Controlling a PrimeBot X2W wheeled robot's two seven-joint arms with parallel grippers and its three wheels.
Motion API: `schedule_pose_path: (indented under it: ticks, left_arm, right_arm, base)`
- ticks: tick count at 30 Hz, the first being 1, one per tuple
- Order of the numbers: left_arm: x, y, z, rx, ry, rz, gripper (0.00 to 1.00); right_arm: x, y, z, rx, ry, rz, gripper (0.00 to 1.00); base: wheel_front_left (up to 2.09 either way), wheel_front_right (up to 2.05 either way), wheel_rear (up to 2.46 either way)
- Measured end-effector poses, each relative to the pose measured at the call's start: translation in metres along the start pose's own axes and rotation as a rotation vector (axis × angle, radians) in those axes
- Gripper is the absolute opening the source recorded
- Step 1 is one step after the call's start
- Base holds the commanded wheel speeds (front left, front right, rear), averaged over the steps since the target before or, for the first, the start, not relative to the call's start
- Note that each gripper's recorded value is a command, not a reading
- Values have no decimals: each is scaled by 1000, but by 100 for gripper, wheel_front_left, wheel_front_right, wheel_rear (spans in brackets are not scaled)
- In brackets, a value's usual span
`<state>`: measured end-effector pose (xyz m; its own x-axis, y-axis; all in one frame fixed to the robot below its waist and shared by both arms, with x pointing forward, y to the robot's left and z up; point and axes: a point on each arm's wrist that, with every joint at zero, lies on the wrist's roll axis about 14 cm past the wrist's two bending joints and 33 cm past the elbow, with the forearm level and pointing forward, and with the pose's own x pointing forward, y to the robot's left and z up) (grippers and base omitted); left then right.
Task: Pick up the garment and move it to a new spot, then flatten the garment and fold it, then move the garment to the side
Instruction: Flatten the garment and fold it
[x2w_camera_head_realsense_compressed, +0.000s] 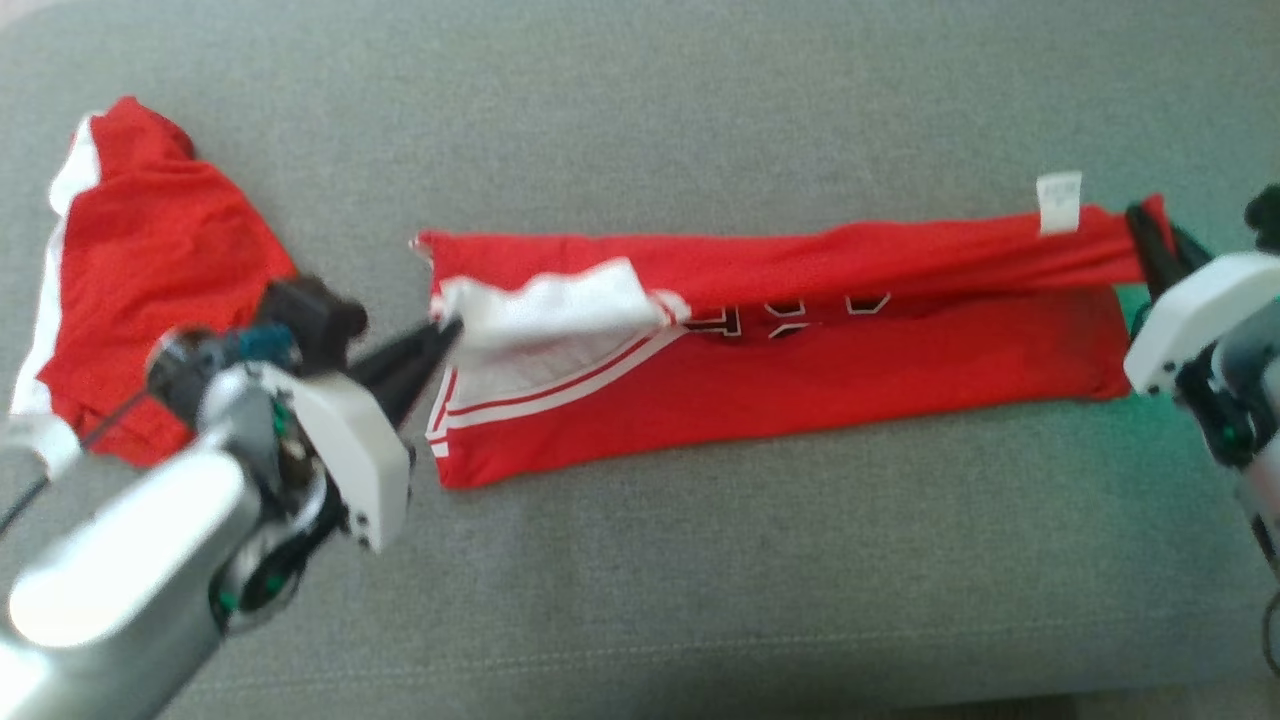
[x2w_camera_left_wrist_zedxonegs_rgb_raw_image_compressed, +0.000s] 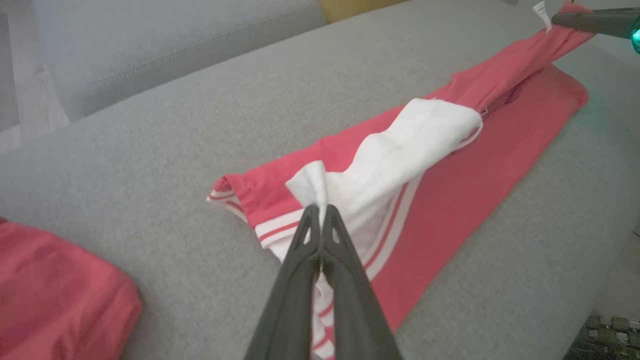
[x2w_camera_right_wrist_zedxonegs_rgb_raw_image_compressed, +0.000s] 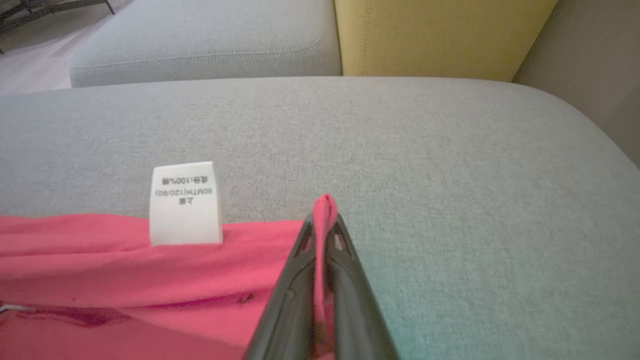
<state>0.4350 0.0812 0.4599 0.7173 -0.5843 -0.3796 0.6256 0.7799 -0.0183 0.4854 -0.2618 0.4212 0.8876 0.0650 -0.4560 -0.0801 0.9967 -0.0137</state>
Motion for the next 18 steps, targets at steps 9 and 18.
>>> schedule_pose_path:
  ticks: [9,18]
  left_arm:
    - [-23,-29,-27,-20,85,-22,100]
    - [-22,-24,-24,-21,46,39,100]
  right_arm:
    - [-31,2,-33,15,161,36,100]
    - [-52,-21,-23,25,155,-4,100]
  base:
    - [0,0,0]
    - [0,0,0]
